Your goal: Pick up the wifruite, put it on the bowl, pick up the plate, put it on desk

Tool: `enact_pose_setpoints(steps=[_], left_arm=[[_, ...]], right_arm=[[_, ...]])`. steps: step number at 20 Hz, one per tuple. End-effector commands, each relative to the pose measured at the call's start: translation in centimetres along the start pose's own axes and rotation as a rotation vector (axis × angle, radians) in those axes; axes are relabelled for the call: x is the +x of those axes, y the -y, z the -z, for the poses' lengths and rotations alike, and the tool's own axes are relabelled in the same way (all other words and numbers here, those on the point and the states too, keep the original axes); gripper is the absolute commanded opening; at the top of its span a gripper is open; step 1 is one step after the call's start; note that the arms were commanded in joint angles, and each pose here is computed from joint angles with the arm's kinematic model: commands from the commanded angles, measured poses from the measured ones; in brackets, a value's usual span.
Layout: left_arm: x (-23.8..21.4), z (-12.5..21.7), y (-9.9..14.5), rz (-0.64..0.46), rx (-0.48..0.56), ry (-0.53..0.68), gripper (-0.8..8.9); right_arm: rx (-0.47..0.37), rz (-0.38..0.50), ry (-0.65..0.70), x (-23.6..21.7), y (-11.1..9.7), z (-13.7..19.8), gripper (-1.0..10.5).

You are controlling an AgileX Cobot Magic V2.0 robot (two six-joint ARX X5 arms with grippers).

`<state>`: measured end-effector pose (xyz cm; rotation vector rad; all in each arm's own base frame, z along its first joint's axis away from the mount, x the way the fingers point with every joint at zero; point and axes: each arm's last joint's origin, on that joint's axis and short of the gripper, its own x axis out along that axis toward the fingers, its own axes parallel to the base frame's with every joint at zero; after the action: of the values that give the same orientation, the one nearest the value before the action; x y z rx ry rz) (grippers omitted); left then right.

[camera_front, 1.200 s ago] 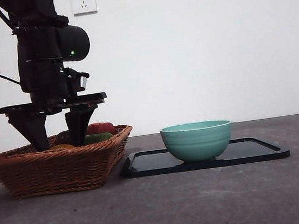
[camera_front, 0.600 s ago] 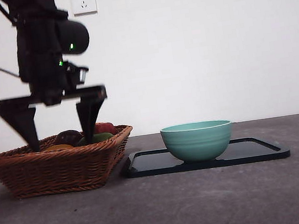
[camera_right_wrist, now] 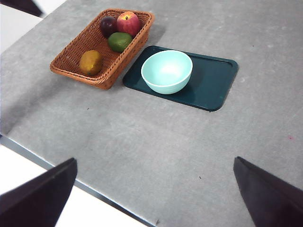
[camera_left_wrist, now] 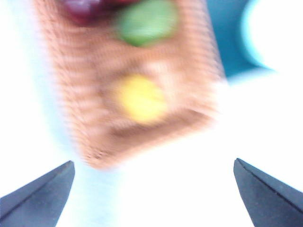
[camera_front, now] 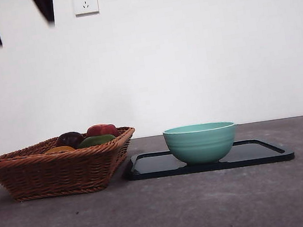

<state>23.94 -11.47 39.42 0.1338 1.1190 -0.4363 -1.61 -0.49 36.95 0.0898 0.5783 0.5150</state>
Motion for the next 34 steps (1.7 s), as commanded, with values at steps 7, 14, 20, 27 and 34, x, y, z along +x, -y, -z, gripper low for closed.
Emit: enact_pose_setpoints(steps=[7,14,20,27,34], left_arm=[[-11.4,8.9,1.5,0.188,0.198,0.319,5.63],[-13.1,16.5,1.3,0.264,0.282,0.446,5.62],[-12.0,19.8,0.8,0.271,0.294,0.459,5.63],[-11.6,20.7,0.6,0.277,0.302,0.466,5.63],[-11.7,20.8,0.7,0.293,0.321,0.473,5.63]], right_arm=[[-0.003,-0.015,0.05,-0.2,-0.1,-0.6,5.5],[0.02,-0.018,0.073,-0.2,-0.2,-0.8,5.5],[0.046,-0.023,0.072,-0.2,-0.2,-0.8,5.5],[0.097,-0.039,0.036,0.6,-0.3,-1.4,5.5],[0.135,-0.075,-0.154,7.7,-0.8,-6.1,5.5]])
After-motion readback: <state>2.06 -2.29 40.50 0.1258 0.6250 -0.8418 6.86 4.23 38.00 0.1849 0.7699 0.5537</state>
